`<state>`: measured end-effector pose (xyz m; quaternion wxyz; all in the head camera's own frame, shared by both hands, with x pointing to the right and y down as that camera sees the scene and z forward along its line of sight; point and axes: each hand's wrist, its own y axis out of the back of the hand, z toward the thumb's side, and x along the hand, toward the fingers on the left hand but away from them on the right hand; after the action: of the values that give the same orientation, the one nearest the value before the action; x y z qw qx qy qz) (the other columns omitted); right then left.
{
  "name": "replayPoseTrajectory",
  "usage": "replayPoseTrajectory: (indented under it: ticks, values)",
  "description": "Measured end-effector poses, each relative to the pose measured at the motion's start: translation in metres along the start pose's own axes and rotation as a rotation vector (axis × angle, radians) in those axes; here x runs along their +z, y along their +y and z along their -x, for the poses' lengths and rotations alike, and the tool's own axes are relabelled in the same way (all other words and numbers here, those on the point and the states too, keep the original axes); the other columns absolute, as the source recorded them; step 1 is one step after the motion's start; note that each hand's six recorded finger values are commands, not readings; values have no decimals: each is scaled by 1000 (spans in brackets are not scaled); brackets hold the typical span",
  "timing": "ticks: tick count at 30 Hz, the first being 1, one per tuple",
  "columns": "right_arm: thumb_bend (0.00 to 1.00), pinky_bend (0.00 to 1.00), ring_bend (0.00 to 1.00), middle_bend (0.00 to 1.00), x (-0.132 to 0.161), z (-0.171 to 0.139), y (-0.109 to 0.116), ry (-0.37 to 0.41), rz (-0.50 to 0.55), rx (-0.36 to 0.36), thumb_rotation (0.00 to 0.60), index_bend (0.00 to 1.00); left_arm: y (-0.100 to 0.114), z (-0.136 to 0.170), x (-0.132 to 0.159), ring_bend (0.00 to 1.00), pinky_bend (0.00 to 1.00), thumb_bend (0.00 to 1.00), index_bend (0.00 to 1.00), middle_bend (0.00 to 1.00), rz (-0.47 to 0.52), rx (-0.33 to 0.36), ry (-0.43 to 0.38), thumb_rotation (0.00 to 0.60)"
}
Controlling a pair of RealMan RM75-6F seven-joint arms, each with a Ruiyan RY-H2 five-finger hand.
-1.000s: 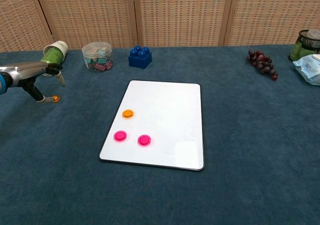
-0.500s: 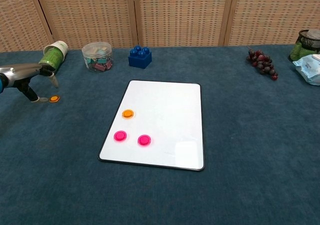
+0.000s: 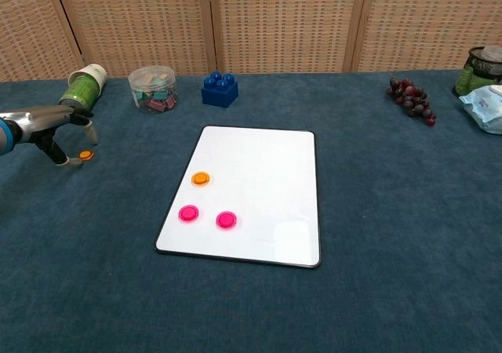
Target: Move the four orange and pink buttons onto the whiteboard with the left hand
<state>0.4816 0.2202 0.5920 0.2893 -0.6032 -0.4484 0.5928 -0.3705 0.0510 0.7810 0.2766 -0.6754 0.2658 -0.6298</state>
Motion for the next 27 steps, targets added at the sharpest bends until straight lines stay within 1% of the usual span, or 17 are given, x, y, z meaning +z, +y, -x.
replayPoseTrajectory:
  ticks: [6, 9, 11, 14, 23, 27]
  values:
    - [0, 0, 0, 0, 0, 0, 0, -1, 1, 1, 600, 0, -3, 0, 1, 0, 0, 367, 351, 0, 3, -3, 0, 600]
    - [0, 0, 0, 0, 0, 0, 0, -1, 1, 1, 600, 0, -3, -1, 2, 0, 0, 369, 446, 0, 0, 0, 2, 600]
    - [0, 0, 0, 0, 0, 0, 0, 0, 1, 0, 600, 0, -4, -1, 1, 0, 0, 371, 538, 0, -2, 2, 4, 600]
    - [0, 0, 0, 0, 0, 0, 0, -1, 1, 1, 600, 0, -4, -1, 0, 0, 0, 374, 602, 0, -3, 7, 10, 600]
    - [0, 0, 0, 0, 0, 0, 0, -1, 3, 0, 600, 0, -1, -1, -2, 0, 0, 380, 612, 0, 5, 23, 19, 600]
    - [0, 0, 0, 0, -1, 0, 0, -1, 6, 0, 600, 0, 6, -1, 2, 0, 0, 379, 612, 0, 13, 38, 3, 600]
